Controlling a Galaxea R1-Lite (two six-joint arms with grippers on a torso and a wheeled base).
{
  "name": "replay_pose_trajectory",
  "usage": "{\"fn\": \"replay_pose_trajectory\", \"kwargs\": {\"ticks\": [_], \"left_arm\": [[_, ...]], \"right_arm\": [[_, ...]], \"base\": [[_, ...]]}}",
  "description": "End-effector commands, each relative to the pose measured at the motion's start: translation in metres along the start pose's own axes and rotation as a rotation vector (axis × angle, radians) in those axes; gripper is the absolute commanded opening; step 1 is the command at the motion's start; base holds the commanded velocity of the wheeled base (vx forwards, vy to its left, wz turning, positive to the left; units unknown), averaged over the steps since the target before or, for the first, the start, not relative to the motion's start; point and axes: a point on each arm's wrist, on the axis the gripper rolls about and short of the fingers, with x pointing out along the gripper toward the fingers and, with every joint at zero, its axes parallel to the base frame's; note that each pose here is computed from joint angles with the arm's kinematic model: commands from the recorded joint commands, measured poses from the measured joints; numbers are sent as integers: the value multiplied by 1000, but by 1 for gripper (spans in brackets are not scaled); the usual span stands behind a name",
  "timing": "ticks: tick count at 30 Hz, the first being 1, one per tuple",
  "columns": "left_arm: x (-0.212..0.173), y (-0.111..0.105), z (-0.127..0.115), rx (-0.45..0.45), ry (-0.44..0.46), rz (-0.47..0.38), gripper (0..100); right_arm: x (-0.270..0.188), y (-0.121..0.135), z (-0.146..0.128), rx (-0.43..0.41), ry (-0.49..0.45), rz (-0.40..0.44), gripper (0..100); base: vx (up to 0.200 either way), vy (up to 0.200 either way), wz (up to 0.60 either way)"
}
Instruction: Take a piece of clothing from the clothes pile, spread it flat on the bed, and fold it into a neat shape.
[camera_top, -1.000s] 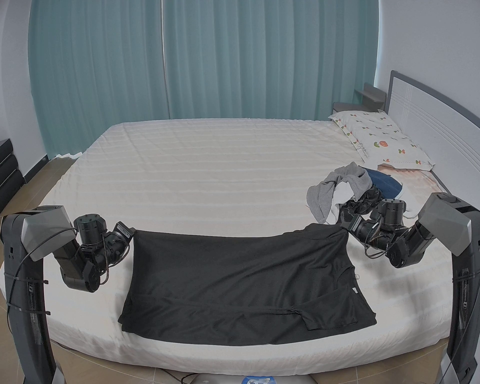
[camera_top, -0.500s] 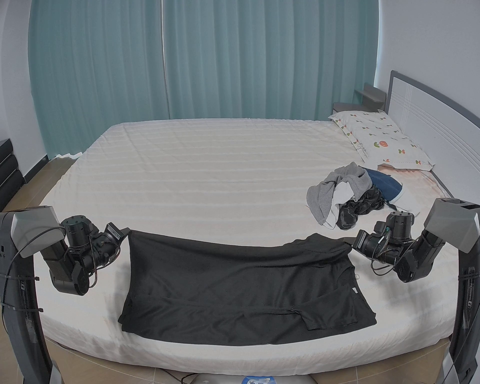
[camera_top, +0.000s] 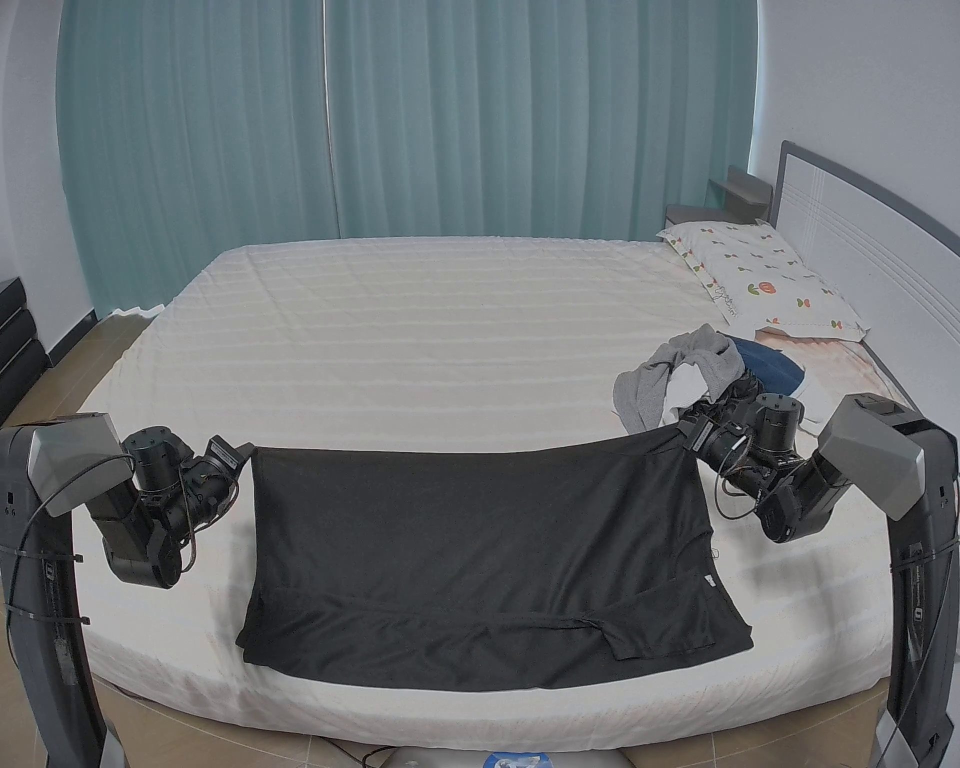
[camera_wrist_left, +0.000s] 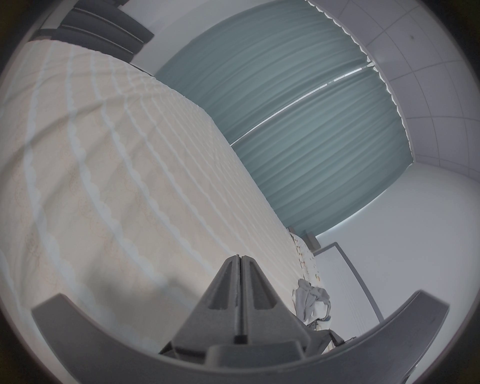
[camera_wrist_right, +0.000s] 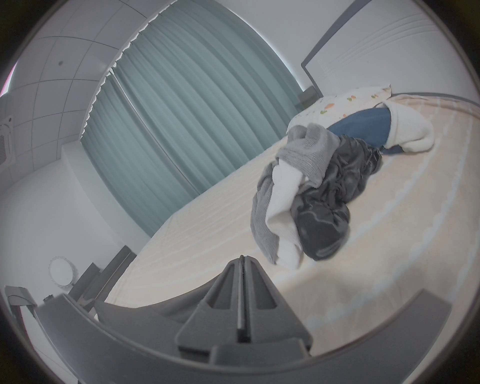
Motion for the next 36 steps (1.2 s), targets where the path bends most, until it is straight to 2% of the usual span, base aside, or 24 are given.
{"fn": "replay_pose_trajectory", "kwargs": {"ticks": [1,11,16,23,28,36], "left_arm": [[2,3,0,-3,-4,3,0],[-4,4,-2,-3,1,-6,0],[-7,7,3,-2,-2,-18,0],[-31,9,4,-2,122,-104,0],[-36,11,6,9,136,-121,0],[-61,29,2,138,283,-169,0]], "right_arm": [[10,-3,-17,-1,20,3,0],[-5,-6,-15,5,39,-5,0],[-22,-6,-6,13,74,25,0],[-48,-9,-6,26,129,42,0],[-67,-13,-12,33,187,59,0],[-97,-26,-26,55,283,44,0]], "base": [[0,0,0],[0,0,0],[0,0,0],[0,0,0],[0,0,0],[0,0,0]]}}
